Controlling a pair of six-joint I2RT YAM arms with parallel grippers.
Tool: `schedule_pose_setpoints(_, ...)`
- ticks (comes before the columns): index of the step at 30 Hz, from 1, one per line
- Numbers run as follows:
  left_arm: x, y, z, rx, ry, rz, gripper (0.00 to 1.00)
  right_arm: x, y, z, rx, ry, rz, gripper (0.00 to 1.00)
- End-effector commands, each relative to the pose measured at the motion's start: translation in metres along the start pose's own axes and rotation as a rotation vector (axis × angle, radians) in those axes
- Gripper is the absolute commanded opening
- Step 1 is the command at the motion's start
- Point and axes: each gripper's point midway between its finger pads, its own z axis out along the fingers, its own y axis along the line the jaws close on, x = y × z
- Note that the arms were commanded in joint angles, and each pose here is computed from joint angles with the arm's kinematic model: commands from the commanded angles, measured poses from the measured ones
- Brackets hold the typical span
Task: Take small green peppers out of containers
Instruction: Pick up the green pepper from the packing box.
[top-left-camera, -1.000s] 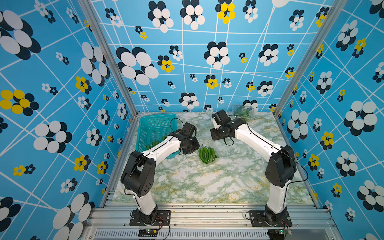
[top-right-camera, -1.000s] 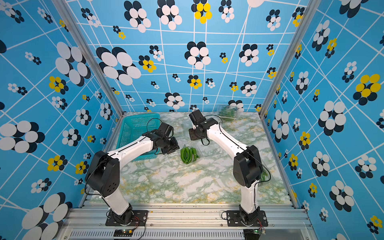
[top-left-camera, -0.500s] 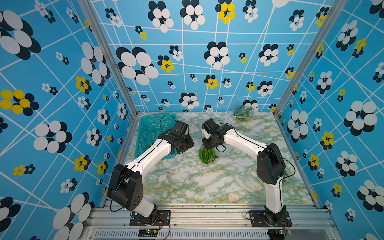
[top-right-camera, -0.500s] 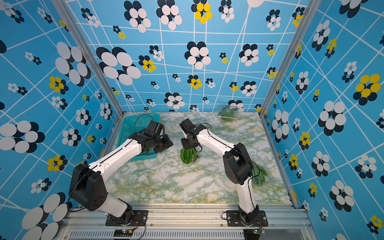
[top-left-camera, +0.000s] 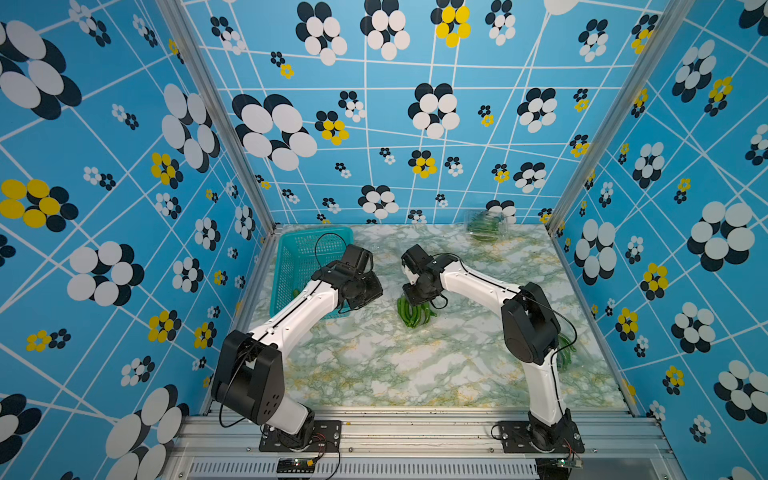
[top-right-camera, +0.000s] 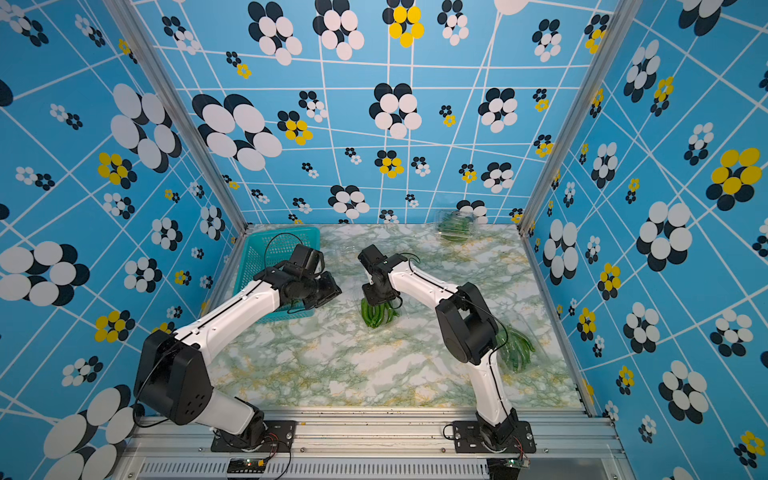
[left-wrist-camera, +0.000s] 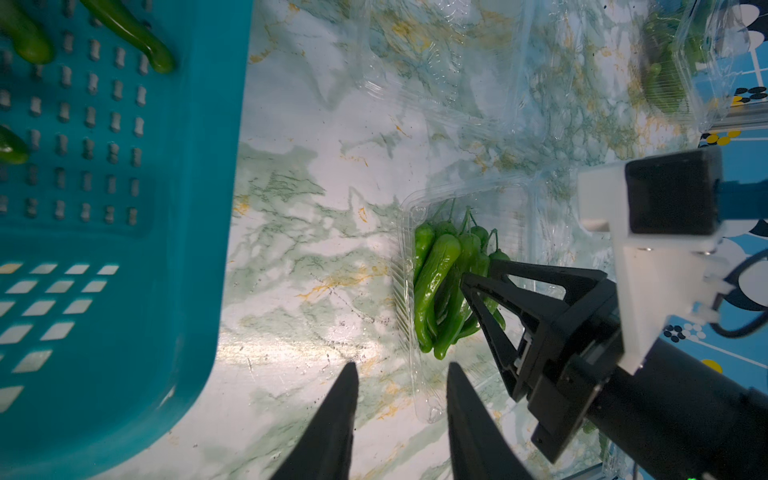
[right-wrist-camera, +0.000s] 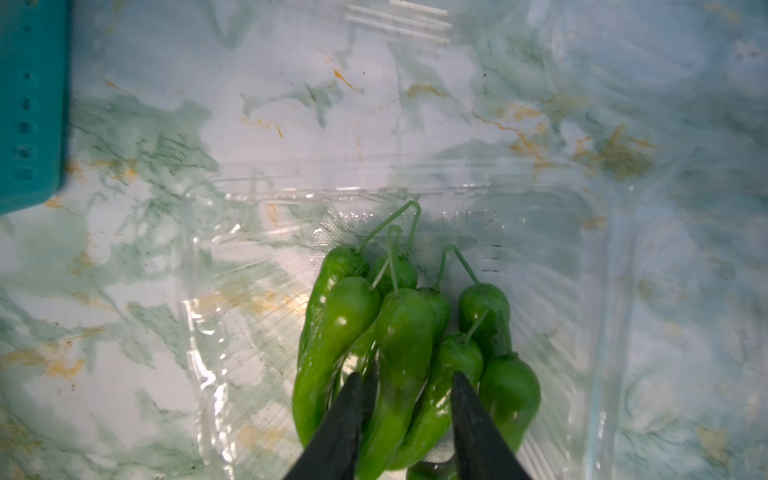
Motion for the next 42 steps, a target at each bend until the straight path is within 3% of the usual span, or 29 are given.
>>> schedule_pose_setpoints(1,-0.002,0.003,-0.010,0.018,-0.015,0.003,0.38,0.006,0.002,0.013,-0.001,0.024,-0.003,0.37)
schedule_pose_setpoints(18,-0.007,0.016,-0.016,0.037,-0.027,-0.029,0.38,0.005,0.009,0.031,-0.004,0.052,-0.031,0.33)
schedule_pose_setpoints(21,-0.007,0.017,-0.014,0.039,-0.024,-0.034,0.38,0.003,0.008,0.030,0.003,0.052,-0.031,0.20)
schedule_pose_setpoints(23,-0.008,0.018,-0.014,0.040,-0.025,-0.036,0.38,0.004,0.008,0.028,0.003,0.053,-0.030,0.18)
schedule_pose_setpoints(31,-0.008,0.018,-0.011,0.044,-0.017,-0.039,0.38,0.005,0.005,0.011,0.023,0.046,-0.032,0.14)
schedule_pose_setpoints(42,-0.011,0.019,-0.008,0.044,-0.018,-0.048,0.37,-0.008,0.010,-0.049,-0.007,-0.023,-0.065,0.11)
